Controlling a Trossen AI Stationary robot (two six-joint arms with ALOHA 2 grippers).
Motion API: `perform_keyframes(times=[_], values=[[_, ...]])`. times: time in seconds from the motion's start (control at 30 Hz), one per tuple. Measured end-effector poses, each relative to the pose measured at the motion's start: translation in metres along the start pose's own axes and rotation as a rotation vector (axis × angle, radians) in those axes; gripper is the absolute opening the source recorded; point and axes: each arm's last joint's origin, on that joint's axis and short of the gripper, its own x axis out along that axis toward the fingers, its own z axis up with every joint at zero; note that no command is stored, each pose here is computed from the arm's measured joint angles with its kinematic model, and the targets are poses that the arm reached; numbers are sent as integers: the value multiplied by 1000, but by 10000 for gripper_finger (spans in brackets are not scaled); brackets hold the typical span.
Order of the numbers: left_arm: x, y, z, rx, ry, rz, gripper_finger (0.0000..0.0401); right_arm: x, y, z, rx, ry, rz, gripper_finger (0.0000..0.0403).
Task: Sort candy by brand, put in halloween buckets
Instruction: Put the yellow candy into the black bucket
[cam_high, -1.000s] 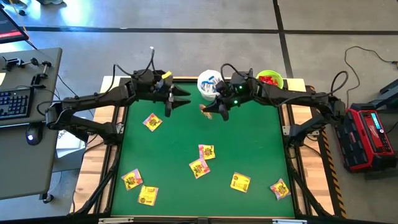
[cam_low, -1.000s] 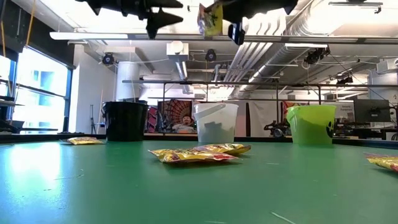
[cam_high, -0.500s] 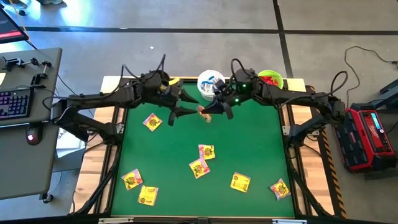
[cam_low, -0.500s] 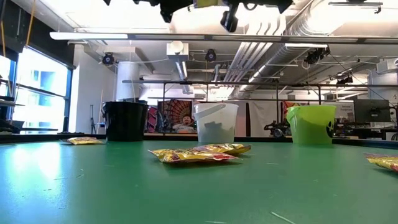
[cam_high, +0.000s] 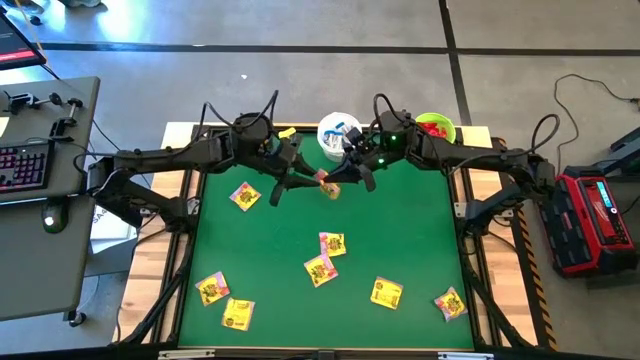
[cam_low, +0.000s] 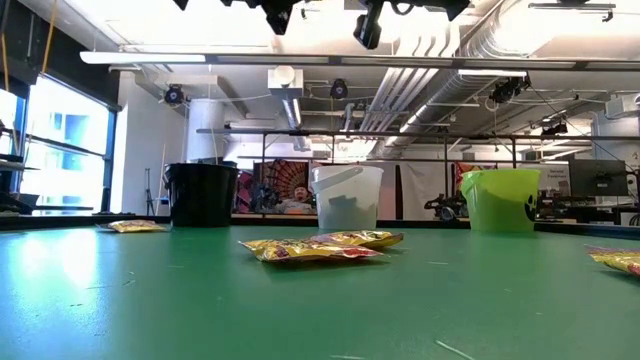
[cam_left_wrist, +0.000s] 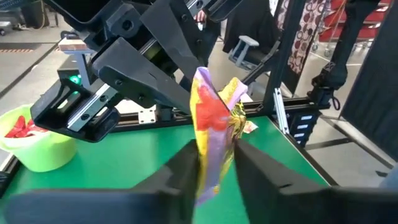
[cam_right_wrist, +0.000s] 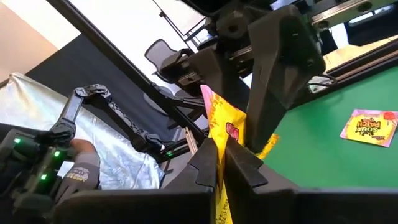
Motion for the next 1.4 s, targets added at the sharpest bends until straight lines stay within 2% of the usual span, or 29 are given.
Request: perform_keyframes(times=[0.1, 0.17, 0.37, 0.53, 0.73, 1.0, 1.13, 1.4], values=[[-1, 1, 0, -3, 2, -6, 33, 1, 1, 0, -16, -1, 9, 1], [-2, 2, 0, -4, -1, -23, 11, 1, 2, 0, -24, -3, 14, 8], [-4, 2, -1, -23, 14, -40, 10, 1, 2, 1, -45, -9, 17, 76], [-13, 7, -3, -71, 42, -3, 3, -7, -4, 7, -22, -37, -13, 135], [-36, 14, 1, -92, 58, 109, 2, -18, -15, 14, -13, -76, -62, 153], [-77, 21, -2, -160, 161, 388, 1, -31, -27, 22, -20, -113, -113, 154], [-99, 24, -8, -235, 246, 585, 2, -34, -33, 22, -40, -132, -194, 154], [-131, 39, -40, -509, 503, 1020, 4, -36, -37, 21, -48, -136, -261, 154]])
